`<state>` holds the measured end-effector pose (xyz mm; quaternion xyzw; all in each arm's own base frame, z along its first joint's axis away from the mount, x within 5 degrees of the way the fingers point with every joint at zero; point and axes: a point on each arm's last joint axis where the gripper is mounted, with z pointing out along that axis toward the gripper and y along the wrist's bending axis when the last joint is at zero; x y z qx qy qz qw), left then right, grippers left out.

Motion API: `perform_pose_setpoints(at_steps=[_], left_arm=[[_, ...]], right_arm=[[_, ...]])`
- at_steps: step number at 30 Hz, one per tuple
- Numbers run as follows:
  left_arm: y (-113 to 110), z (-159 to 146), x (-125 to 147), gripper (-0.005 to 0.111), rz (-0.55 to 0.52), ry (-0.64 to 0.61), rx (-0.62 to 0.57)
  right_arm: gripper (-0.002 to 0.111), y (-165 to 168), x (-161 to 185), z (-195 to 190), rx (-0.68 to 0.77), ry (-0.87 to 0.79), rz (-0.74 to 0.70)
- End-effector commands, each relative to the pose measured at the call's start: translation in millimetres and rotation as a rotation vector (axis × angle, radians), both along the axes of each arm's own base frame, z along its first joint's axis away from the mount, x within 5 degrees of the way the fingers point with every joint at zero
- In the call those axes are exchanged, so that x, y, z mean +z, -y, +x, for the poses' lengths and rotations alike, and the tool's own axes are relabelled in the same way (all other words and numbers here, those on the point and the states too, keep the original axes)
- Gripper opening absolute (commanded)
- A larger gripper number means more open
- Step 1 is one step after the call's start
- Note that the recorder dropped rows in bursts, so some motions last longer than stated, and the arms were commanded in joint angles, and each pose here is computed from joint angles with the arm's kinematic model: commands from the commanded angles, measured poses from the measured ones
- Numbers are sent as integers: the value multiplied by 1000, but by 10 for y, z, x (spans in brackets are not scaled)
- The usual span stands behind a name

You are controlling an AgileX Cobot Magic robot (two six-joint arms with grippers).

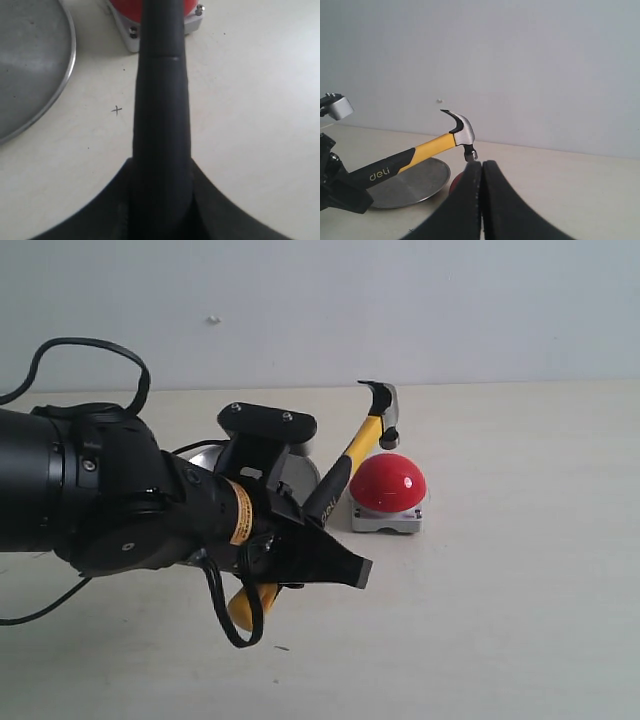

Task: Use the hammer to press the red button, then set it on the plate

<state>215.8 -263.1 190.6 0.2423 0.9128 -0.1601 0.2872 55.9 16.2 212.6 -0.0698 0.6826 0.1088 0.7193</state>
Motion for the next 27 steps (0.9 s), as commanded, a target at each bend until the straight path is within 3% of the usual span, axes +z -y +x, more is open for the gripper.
perform_pose_setpoints(at_steps=[1, 3, 8, 11, 14, 18, 22, 24, 27], left_arm=[[50, 19, 149, 0, -83, 66, -33], [63, 18, 191, 0, -111, 81, -40], [8, 59, 630, 0, -212, 172, -26], [-62, 36, 892, 0, -212, 224, -23], [-112, 19, 970, 0, -191, 235, -15], [-98, 26, 718, 0, -140, 181, -15], [-25, -44, -91, 0, -61, 19, -32], [4, -53, -237, 0, -47, -1, -43], [41, -26, -146, 0, -76, 22, -47]], right_arm=[[0, -4, -19, 6, 4, -9, -7], [0, -4, -19, 6, 4, -9, -7], [0, -4, -19, 6, 4, -9, -7], [0, -4, -19, 6, 4, -9, -7], [0, -4, -19, 6, 4, -9, -7], [0, -4, -19, 6, 4, -9, -7], [0, -4, -19, 6, 4, -9, -7], [0, -4, -19, 6, 4, -9, -7], [0, -4, -19, 6, 4, -9, -7]])
